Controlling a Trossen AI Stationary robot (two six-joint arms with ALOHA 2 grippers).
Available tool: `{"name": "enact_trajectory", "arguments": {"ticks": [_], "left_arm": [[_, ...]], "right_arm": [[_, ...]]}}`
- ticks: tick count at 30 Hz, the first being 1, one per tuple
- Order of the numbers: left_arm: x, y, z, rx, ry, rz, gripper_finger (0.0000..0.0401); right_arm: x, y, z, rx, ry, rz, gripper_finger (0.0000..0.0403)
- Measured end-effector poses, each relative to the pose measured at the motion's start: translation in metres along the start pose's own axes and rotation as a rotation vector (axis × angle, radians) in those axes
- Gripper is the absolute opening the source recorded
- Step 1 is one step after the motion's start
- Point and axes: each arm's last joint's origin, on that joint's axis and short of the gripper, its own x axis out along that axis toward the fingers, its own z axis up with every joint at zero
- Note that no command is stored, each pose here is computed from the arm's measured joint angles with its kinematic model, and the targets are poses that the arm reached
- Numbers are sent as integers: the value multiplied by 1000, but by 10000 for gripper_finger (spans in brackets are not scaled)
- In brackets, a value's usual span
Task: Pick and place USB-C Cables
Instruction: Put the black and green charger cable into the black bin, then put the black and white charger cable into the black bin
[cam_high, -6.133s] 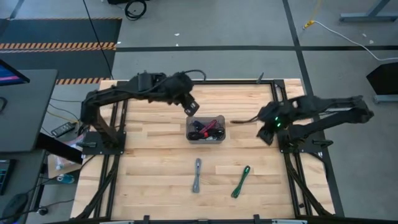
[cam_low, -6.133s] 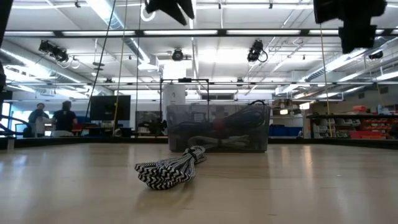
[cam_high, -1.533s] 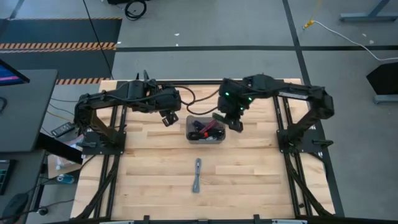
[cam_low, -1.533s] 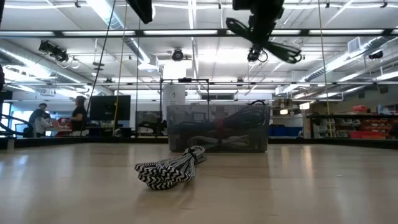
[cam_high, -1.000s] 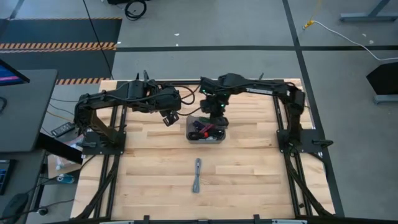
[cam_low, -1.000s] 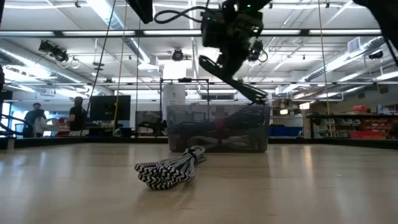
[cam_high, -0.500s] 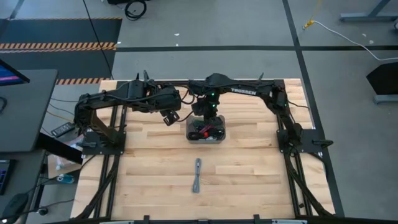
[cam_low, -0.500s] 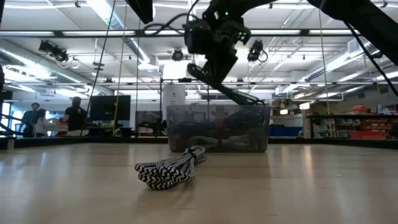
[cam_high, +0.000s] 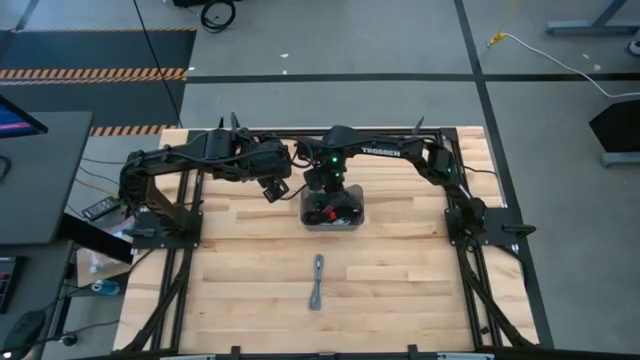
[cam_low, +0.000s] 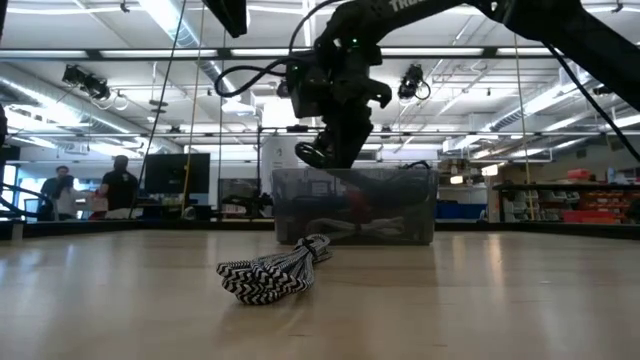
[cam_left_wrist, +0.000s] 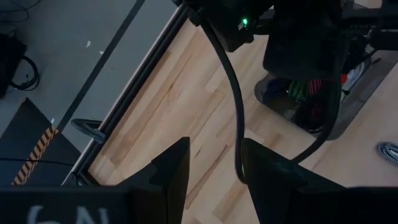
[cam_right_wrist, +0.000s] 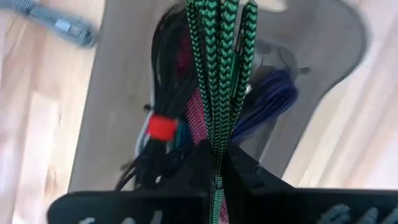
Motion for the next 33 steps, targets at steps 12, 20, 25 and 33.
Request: {"name": "enact_trajectory", "arguments": {"ticks": [12,20,25,33], "left_arm": [[0,-1,0,2,0,-1,153],[0,0,0,3,1,-1,153],[0,0,0,-10,1,3,153],[-1,-2,-2,-149,39,-57,153]], "right_arm": [[0,6,4,62,17,-45,112],[-19,20,9,95,50,-108,154],[-67,42,7,152,-2,-135,159],[-150,92,-24,362,-159,-176,159]]}}
